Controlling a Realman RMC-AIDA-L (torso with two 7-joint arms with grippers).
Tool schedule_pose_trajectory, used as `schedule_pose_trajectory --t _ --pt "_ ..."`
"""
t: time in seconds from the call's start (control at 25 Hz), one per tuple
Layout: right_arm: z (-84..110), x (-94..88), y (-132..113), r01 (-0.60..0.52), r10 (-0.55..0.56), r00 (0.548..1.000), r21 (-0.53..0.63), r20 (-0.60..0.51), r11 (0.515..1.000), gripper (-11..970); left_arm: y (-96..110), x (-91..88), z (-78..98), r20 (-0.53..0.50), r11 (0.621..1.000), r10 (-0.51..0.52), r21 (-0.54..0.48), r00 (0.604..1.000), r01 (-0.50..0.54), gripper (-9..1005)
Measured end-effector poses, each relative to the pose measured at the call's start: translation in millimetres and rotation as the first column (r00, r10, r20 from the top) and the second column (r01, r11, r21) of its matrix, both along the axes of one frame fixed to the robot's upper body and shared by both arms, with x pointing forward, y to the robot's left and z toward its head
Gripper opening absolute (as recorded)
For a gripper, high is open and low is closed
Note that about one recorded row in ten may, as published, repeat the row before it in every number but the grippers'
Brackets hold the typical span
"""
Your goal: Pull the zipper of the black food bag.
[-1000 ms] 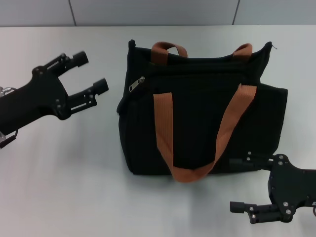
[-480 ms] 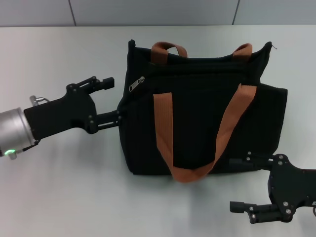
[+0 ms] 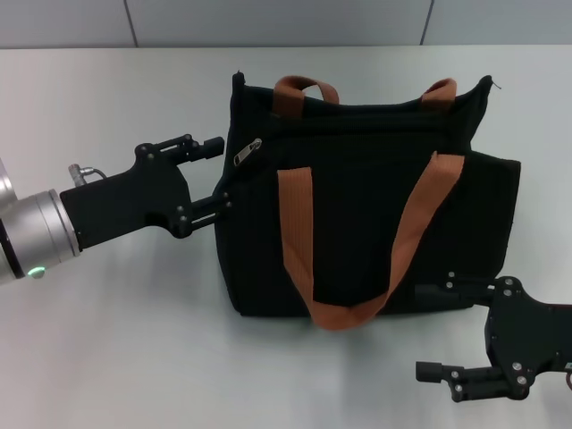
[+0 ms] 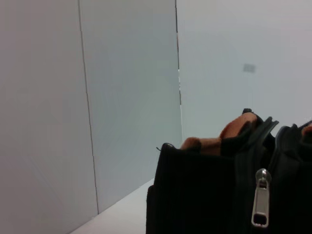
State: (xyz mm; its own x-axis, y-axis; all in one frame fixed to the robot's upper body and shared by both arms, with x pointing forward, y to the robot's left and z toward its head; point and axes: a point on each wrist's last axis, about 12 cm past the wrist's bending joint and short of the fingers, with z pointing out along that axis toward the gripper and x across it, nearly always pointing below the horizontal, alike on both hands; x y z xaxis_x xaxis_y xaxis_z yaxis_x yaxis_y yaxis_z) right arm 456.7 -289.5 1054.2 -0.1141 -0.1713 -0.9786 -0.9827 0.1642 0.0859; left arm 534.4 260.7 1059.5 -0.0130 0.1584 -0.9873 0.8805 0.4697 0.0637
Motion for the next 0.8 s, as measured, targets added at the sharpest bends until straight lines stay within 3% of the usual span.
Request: schedule_pose_trajectory --t 0.68,0.8 --pt "1.1 0.5 0.3 -0.002 0.002 1.0 0.007 0.003 1.0 750 -1.6 -0.1 -2.7 0.034 1.0 0.018 0.014 0.999 -0.018 147" --pt "1.1 0.4 0.3 -0.001 0.001 1.0 0.007 0.003 1.0 747 -0.6 -1.8 -3.1 0.031 1.0 0.019 0.009 0.999 -0.019 82"
